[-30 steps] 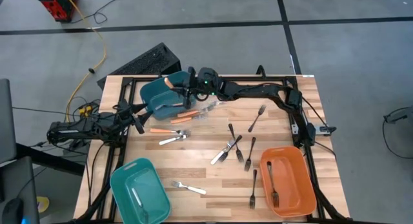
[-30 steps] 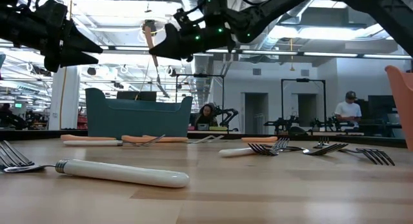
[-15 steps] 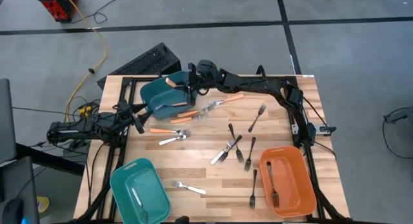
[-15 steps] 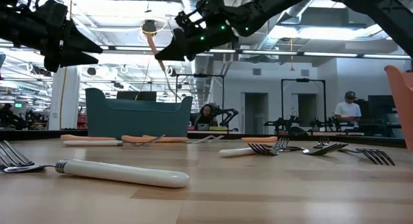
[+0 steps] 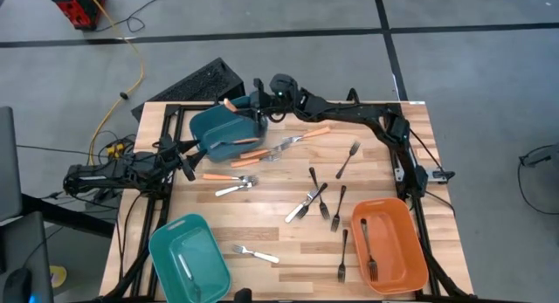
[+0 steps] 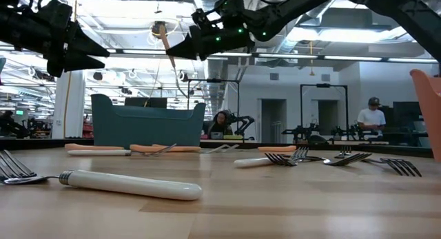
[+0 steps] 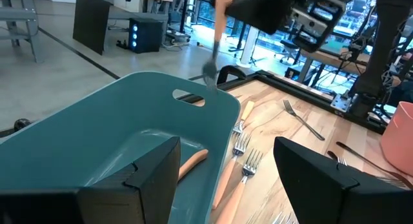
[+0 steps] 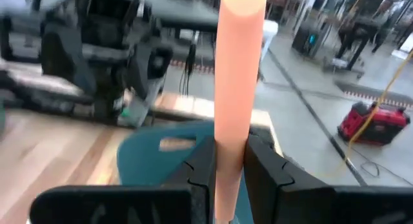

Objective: Sort silverware by color (type)
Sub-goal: Put the orange fork into the blue bin

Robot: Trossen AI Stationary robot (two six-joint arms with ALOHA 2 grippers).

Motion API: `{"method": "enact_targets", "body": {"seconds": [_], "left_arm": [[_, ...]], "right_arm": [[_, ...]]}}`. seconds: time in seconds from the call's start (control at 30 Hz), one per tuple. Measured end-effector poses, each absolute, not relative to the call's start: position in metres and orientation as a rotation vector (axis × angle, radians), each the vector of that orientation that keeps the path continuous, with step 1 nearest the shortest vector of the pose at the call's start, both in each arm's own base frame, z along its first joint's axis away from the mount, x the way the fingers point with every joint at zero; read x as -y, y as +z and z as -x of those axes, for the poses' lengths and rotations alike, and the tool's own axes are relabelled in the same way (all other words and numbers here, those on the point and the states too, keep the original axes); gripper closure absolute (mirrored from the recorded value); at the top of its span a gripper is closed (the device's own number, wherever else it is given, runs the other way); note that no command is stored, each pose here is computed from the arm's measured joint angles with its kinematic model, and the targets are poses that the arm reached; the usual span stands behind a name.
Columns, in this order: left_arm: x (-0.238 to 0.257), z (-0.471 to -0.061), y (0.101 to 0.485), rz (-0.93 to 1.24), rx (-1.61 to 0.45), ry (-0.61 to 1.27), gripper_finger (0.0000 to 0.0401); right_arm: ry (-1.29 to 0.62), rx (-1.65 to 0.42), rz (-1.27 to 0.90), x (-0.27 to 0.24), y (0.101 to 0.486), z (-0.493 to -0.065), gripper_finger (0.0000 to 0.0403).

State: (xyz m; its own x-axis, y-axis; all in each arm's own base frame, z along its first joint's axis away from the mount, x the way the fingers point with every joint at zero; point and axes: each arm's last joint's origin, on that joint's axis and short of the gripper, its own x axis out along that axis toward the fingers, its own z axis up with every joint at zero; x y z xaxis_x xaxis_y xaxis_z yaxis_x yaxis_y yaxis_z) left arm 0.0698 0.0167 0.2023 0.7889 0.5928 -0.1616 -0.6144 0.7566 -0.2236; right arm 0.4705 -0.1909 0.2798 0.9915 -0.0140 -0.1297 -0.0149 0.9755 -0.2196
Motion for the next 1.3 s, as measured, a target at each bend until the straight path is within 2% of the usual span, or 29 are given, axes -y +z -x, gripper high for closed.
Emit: {"method": "enact_targets", "body": {"seconds": [0.1, 0.17, 0.23, 0.4, 0.57, 0.73, 0.9, 1.3], "left_arm": [[-0.017, -0.070, 0.202, 0.272, -0.082, 0.660, 0.0166], [-0.017, -0.070, 0.202, 0.273, -0.082, 0.660, 0.0166], [-0.017, -0.070, 0.202, 0.272, -0.082, 0.663, 0.0166], [-0.017, -0.070, 0.202, 0.272, -0.081, 0.664, 0.0166], [-0.017, -0.070, 0.202, 0.272, -0.081, 0.668, 0.0166], [-0.017, -0.070, 0.202, 0.274, -0.080, 0.669, 0.0166], [-0.017, -0.070, 0.202, 0.274, -0.079, 0.669, 0.0166], [-0.017, -0.069, 0.202, 0.278, -0.077, 0.676, 0.0166]], "right_arm": [[0.004, -0.139, 0.155, 0.192, 0.264, -0.476, 0.0323], [-0.024, -0.127, 0.189, 0.191, 0.251, -0.487, 0.0319], [-0.036, -0.160, 0.148, 0.194, 0.248, -0.487, 0.0313], [-0.072, -0.087, 0.094, 0.207, 0.261, -0.490, 0.0313], [-0.094, -0.195, 0.032, 0.209, 0.229, -0.495, 0.0313], [-0.097, -0.178, -0.014, 0.210, 0.228, -0.497, 0.0303], [-0.097, -0.212, -0.052, 0.209, 0.208, -0.501, 0.0302], [-0.158, -0.226, -0.105, 0.209, 0.209, -0.501, 0.0300]]}}
